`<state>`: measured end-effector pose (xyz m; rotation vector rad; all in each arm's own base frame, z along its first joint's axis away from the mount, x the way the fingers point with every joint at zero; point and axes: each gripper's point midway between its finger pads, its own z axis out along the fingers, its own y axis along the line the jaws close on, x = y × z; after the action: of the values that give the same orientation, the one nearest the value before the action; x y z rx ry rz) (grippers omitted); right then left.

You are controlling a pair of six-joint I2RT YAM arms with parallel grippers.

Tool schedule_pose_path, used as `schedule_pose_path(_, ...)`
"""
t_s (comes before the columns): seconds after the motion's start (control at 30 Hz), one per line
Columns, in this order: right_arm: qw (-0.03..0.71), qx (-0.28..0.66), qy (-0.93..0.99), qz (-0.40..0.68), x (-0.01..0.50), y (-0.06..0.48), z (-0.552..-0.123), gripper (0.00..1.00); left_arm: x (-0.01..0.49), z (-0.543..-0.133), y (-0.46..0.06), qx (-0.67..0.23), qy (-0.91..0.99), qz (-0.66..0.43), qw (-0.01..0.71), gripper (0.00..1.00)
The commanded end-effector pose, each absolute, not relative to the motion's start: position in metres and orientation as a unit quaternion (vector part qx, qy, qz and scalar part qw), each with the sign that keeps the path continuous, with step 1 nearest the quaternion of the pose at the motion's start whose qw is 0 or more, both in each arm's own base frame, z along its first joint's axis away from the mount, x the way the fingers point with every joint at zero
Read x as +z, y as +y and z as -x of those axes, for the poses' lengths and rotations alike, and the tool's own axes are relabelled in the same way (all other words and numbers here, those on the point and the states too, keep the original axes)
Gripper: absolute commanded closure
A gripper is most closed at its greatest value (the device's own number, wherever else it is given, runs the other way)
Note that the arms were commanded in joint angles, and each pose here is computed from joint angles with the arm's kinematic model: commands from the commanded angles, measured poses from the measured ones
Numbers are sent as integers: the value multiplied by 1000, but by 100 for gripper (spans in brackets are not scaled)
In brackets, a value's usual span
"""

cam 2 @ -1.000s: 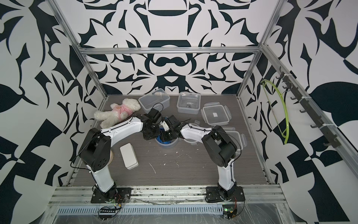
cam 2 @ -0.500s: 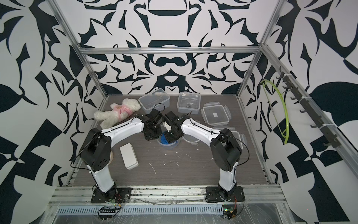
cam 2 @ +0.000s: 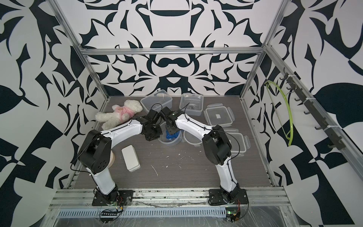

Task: Wipe the insides of the lunch boxes
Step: Pick up the lunch box from the center of the board.

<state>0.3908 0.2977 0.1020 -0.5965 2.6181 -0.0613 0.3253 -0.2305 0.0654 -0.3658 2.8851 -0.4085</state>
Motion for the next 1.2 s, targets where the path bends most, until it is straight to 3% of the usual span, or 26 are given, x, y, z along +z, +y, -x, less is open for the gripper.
schedule_pose_path(0.0,300,103,930,188,130,356,-430,100,72,-296,-236,-141,981,101,84,93)
schedule_pose_path(0.17,249,196,916,247,111,422,-401,100,73,-298,-237,-144,980,101,88,93)
schedule_pose_path(0.3,187,245,912,270,91,431,-361,100,76,-305,-235,-138,980,103,98,93)
schedule_pose_path(0.47,49,371,894,247,81,417,-301,100,78,-314,-225,-129,979,116,106,93)
schedule_pose_path(0.6,-40,292,912,284,62,376,-263,100,81,-319,-219,-115,980,115,114,93)
schedule_pose_path(0.7,-70,121,940,313,39,314,-263,100,86,-321,-216,-110,980,115,121,93)
schedule_pose_path(0.83,-39,-58,946,318,41,254,-293,100,92,-320,-213,-106,980,113,127,93)
schedule_pose_path(1.0,89,-239,928,273,79,220,-369,100,94,-315,-209,-100,981,110,122,93)
schedule_pose_path(1.07,147,-207,934,251,95,238,-388,100,93,-313,-209,-100,982,109,118,93)
schedule_pose_path(1.17,222,-65,945,231,125,287,-400,100,90,-310,-208,-98,983,108,113,93)
